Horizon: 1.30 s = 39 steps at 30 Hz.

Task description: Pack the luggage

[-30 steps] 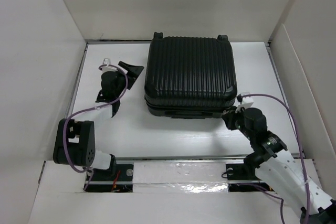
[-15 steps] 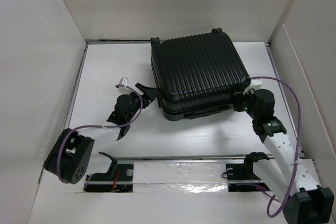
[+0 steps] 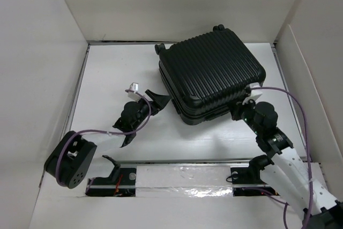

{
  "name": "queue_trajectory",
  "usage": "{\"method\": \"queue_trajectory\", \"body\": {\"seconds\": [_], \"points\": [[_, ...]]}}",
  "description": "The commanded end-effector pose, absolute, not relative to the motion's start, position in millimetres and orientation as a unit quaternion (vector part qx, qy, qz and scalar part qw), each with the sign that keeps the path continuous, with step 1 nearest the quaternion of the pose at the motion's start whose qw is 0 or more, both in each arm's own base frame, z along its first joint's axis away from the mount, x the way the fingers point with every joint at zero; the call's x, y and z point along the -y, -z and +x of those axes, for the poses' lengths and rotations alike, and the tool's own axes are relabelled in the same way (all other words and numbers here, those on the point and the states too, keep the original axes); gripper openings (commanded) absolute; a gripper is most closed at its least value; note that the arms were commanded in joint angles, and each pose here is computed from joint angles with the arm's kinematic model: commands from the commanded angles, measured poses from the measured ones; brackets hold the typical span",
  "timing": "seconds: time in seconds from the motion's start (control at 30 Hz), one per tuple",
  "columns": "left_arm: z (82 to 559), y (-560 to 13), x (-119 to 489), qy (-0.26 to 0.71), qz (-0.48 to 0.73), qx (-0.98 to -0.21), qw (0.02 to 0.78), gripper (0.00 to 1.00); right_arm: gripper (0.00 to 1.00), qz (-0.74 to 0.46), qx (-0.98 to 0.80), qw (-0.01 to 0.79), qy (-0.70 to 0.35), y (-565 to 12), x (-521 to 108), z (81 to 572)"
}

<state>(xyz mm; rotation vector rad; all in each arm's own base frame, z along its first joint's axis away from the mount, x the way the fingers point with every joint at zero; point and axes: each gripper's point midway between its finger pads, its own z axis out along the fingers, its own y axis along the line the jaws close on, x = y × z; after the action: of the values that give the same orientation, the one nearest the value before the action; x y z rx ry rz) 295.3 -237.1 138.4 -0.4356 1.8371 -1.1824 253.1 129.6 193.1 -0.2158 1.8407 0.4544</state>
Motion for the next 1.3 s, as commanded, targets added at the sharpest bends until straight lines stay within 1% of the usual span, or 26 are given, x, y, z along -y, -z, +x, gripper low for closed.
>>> {"method": "queue_trajectory", "body": {"seconds": [0.0,0.03,0.1,0.13,0.17,0.2,0.23,0.27,0.3,0.33,0.37,0.4,0.47,0.5,0.53,0.6,0.67,0.7,0.73,0.77,0.83,0.87,0.93,0.97,1.1,1.27], "points": [[293,-162,228,0.485,-0.164,-0.719,0.47,0.68,0.0,-0.014,-0.792,0.591,-0.15,-187,-90,274],[292,-162,226,0.481,-0.163,-0.72,0.473,0.68,0.0,0.022,-0.801,0.585,-0.127,-181,-66,283],[289,-164,221,0.47,-0.156,-0.722,0.483,0.68,0.0,0.06,-0.782,0.608,-0.125,-200,-46,292],[288,-163,218,0.465,-0.154,-0.723,0.487,0.68,0.14,0.058,-0.764,0.627,-0.139,-216,-42,293],[287,-163,216,0.458,-0.149,-0.725,0.492,0.68,0.29,0.081,-0.742,0.654,-0.127,-237,-21,297],[286,-162,214,0.452,-0.146,-0.728,0.494,0.69,0.45,0.083,-0.718,0.678,-0.133,-261,-16,300],[285,-163,214,0.45,-0.14,-0.73,0.495,0.69,0.71,0.078,-0.709,0.688,-0.137,-277,-14,301],[284,-162,215,0.448,-0.137,-0.732,0.495,0.7,0.8,0.091,-0.717,0.68,-0.125,-279,-2,312],[282,-162,216,0.448,-0.126,-0.735,0.493,0.71,0.92,0.078,-0.701,0.699,-0.118,-316,0,320],[281,-163,218,0.45,-0.12,-0.735,0.493,0.71,0.95,0.078,-0.703,0.698,-0.116,-325,2,331],[281,-163,219,0.45,-0.115,-0.736,0.492,0.72,0.98,0.076,-0.73,0.668,-0.122,-309,5,358],[280,-162,221,0.45,-0.104,-0.739,0.49,0.74,1.0,0.052,-0.73,0.67,-0.123,-331,3,371],[280,-161,223,0.45,-0.097,-0.741,0.488,0.75,1.0,0.034,-0.748,0.647,-0.144,-327,-3,398],[278,-161,227,0.456,-0.087,-0.742,0.485,0.77,1.0,0.04,-0.775,0.613,-0.148,-298,0,423],[277,-161,229,0.458,-0.077,-0.742,0.485,0.78,1.0,0.033,-0.77,0.618,-0.154,-308,0,438],[272,-164,235,0.471,-0.053,-0.737,0.481,0.8,1.0,0.0,-0.78,0.594,-0.195,-296,-10,456],[269,-167,241,0.483,-0.032,-0.733,0.478,0.83,1.0,-0.009,-0.806,0.546,-0.23,-254,-13,486],[267,-166,243,0.486,-0.025,-0.733,0.475,0.84,1.0,-0.021,-0.801,0.55,-0.236,-266,-16,487],[266,-167,246,0.491,-0.018,-0.732,0.473,0.84,1.0,-0.022,-0.816,0.522,-0.249,-239,-17,498],[265,-168,248,0.495,-0.013,-0.73,0.471,0.84,1.0,-0.056,-0.809,0.516,-0.275,-245,-36,504],[263,-167,250,0.501,-0.006,-0.73,0.465,0.84,1.0,-0.091,-0.82,0.481,-0.296,-225,-57,505],[263,-165,250,0.5,-0.007,-0.731,0.464,0.83,1.0,-0.117,-0.821,0.458,-0.321,-211,-83,505],[262,-160,250,0.493,-0.015,-0.737,0.462,0.83,1.0,-0.156,-0.813,0.449,-0.338,-209,-110,503],[260,-159,252,0.493,-0.015,-0.738,0.461,0.83,1.0,-0.178,-0.809,0.432,-0.357,-200,-136,499],[261,-153,253,0.491,-0.03,-0.743,0.453,0.81,1.0,-0.222,-0.789,0.409,-0.402,-200,-191,497],[258,-155,250,0.496,-0.038,-0.738,0.456,0.8,1.0,-0.251,-0.768,0.417,-0.416,-229,-237,503]]}}
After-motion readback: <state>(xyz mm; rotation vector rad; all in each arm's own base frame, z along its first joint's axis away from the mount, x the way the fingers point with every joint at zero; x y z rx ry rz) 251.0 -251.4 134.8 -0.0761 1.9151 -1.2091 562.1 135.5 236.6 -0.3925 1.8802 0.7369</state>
